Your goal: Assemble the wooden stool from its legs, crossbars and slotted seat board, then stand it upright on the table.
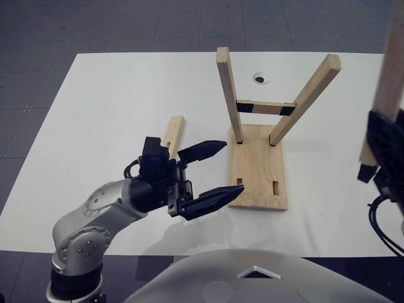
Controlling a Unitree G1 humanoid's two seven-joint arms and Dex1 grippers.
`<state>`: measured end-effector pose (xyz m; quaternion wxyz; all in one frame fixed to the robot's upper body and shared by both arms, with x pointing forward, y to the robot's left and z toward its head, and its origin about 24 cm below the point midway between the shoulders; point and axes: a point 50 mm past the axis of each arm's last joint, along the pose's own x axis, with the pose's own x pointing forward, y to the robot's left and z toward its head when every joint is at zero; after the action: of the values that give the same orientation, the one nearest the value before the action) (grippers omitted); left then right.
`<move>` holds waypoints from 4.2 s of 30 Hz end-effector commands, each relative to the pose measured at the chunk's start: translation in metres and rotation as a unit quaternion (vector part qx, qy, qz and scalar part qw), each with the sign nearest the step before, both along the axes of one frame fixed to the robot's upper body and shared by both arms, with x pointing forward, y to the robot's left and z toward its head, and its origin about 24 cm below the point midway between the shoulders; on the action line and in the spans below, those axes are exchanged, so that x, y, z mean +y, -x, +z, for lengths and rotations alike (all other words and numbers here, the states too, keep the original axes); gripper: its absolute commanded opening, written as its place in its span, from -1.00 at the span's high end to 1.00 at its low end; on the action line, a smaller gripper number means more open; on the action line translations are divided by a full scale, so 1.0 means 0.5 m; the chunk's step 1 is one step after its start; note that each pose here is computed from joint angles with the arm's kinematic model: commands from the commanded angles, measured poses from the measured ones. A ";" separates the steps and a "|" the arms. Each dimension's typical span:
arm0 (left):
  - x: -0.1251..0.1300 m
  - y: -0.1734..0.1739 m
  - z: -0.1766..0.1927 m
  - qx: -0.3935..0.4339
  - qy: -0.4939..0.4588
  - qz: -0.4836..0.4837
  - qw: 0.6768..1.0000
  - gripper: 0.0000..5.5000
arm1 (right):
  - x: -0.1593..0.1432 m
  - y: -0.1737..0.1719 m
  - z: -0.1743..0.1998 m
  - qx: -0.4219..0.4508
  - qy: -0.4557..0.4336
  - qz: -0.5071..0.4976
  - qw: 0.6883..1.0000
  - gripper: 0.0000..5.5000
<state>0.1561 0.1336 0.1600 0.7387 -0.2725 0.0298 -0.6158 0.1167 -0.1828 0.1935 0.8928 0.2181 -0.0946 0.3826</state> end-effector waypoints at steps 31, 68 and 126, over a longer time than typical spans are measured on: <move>-0.059 -0.013 -0.014 0.001 -0.008 -0.091 0.996 -0.81 | 0.145 0.024 -0.082 0.041 0.068 0.192 0.978 0.26; -0.025 0.028 -0.003 -0.038 0.015 -0.179 0.983 0.25 | 0.155 0.003 -0.127 0.242 -0.020 0.297 0.923 0.15; -0.006 -0.079 -0.202 -0.274 -0.030 -0.015 0.961 0.26 | 0.012 -0.027 -0.240 0.191 0.217 0.203 0.936 -1.00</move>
<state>0.1916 0.1334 0.0564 0.7247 -0.0795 -0.1379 -0.6704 0.1284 -0.1730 0.0735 0.8214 0.1167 0.2039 0.5198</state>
